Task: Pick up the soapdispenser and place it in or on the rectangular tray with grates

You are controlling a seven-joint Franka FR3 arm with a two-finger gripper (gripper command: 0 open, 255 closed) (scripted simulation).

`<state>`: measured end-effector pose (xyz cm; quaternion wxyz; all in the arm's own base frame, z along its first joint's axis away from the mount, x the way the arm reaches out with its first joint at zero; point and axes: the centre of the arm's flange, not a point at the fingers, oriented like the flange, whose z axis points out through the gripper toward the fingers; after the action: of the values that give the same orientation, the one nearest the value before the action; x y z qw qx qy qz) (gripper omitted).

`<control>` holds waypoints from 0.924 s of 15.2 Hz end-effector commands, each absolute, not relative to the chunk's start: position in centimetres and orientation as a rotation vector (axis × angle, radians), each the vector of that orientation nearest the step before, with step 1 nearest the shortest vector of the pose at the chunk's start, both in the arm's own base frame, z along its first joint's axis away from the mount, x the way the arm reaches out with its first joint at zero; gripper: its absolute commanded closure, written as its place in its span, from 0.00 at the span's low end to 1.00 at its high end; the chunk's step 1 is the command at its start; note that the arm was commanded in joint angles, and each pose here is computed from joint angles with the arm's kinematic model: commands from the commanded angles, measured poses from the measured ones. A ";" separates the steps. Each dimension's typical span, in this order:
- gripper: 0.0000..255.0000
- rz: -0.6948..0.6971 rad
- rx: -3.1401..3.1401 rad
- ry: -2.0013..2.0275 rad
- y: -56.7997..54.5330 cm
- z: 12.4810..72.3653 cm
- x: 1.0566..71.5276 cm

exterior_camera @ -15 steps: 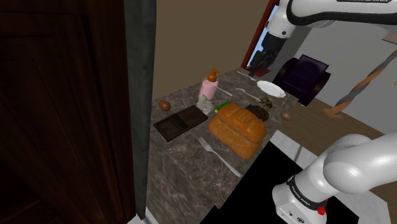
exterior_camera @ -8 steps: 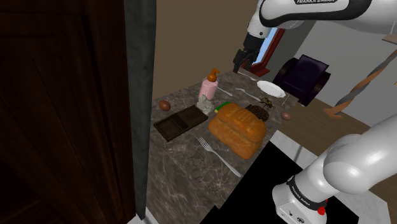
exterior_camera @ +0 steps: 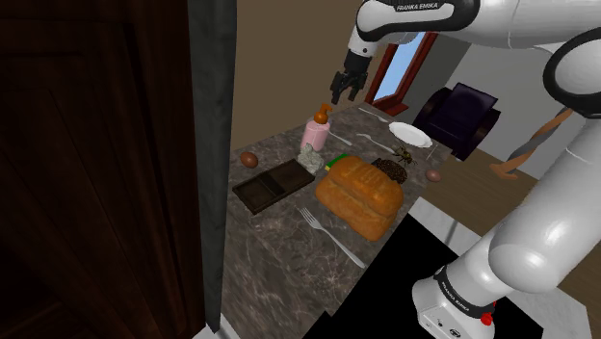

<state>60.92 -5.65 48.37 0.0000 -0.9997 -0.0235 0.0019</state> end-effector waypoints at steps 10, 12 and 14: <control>0.00 0.005 -3.144 -0.082 -6.7 42.8 68.1; 0.00 0.005 -3.144 -0.082 -6.7 41.7 68.1; 0.00 0.005 -3.144 -0.082 -6.7 41.4 68.1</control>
<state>68.10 -6.77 41.66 -0.0019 -0.9997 -0.0262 0.0020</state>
